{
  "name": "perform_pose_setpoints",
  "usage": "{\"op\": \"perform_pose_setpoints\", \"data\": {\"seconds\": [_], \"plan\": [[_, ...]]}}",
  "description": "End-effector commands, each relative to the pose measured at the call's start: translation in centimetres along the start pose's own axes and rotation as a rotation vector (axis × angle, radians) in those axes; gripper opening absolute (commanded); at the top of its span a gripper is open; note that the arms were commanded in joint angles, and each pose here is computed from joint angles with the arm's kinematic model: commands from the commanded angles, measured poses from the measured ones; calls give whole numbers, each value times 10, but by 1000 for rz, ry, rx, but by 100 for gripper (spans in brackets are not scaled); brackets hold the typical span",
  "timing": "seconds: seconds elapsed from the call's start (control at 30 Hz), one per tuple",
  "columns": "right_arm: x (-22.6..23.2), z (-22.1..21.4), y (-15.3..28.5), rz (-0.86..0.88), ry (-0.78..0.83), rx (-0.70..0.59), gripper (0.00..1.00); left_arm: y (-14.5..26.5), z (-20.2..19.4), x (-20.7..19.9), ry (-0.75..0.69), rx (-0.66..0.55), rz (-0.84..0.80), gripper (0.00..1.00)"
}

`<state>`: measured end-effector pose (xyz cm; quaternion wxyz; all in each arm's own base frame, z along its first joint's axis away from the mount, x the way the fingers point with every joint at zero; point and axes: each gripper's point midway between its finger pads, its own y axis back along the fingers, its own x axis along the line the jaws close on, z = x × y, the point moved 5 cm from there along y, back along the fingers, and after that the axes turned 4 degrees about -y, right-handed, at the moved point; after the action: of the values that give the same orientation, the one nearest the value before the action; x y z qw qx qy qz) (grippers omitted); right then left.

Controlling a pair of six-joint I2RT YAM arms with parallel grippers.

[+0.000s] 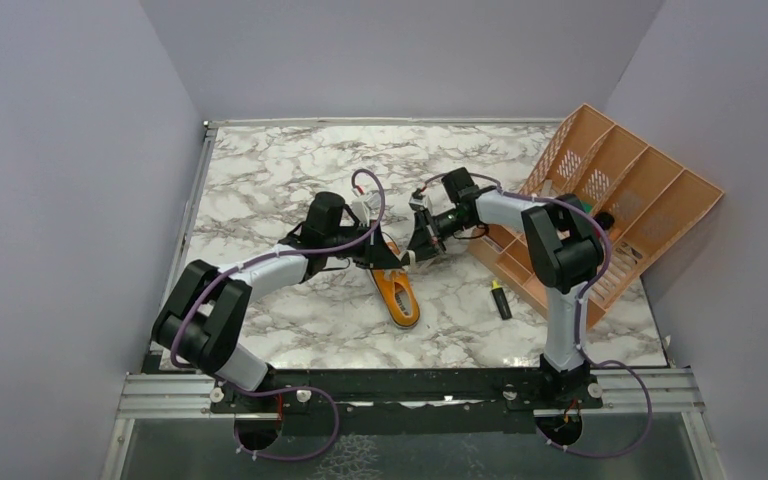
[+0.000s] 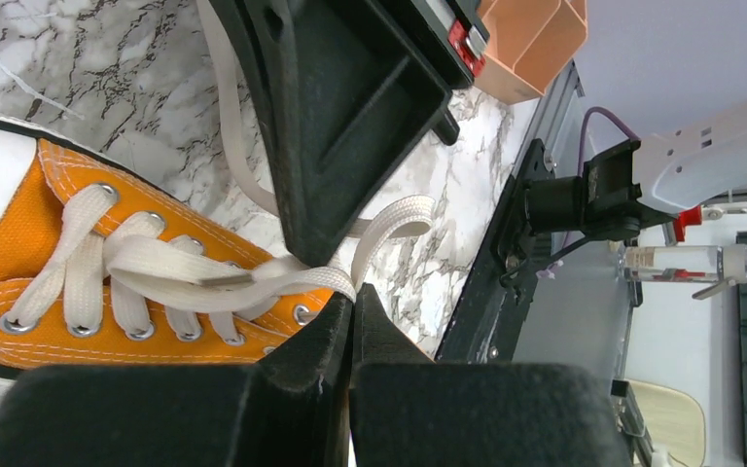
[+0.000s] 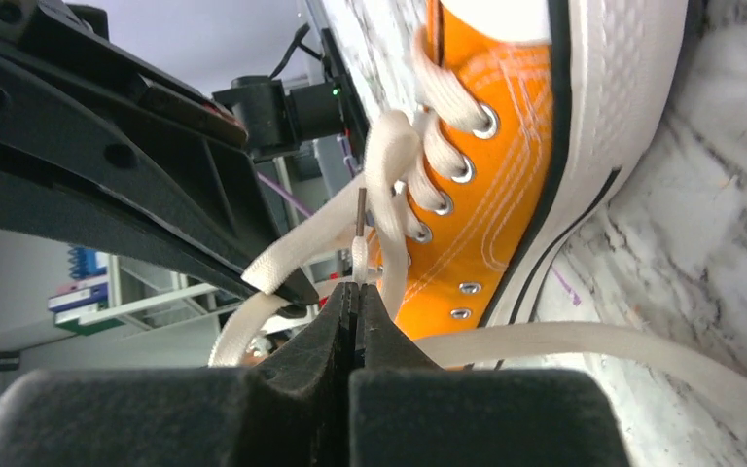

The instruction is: Tie the shoes

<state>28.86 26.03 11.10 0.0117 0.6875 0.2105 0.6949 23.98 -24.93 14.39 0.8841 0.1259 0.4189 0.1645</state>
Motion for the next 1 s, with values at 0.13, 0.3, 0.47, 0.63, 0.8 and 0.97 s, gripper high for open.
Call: {"op": "perform_pose_setpoints", "data": {"seconds": [0.13, 0.3, 0.47, 0.63, 0.8, 0.97], "plan": [[3, -31, 1, 61, -59, 56, 1, -8, 3, 10, 5, -27, 26, 0], [9, -35, 3, 79, -35, 44, 2, -11, -3, 19, 40, -13, 67, 0], [9, -37, 3, 81, -16, 51, 2, -14, -4, 24, 65, 1, 83, 0], [9, -39, 6, 27, 9, 37, 1, -14, 1, 20, 59, -11, 70, 0], [18, -38, 13, -73, 121, -22, 1, -11, 3, 16, 46, -15, 63, 0], [21, -43, 12, -6, 196, -10, 1, -10, 4, 13, 43, -12, 52, 0]]}}
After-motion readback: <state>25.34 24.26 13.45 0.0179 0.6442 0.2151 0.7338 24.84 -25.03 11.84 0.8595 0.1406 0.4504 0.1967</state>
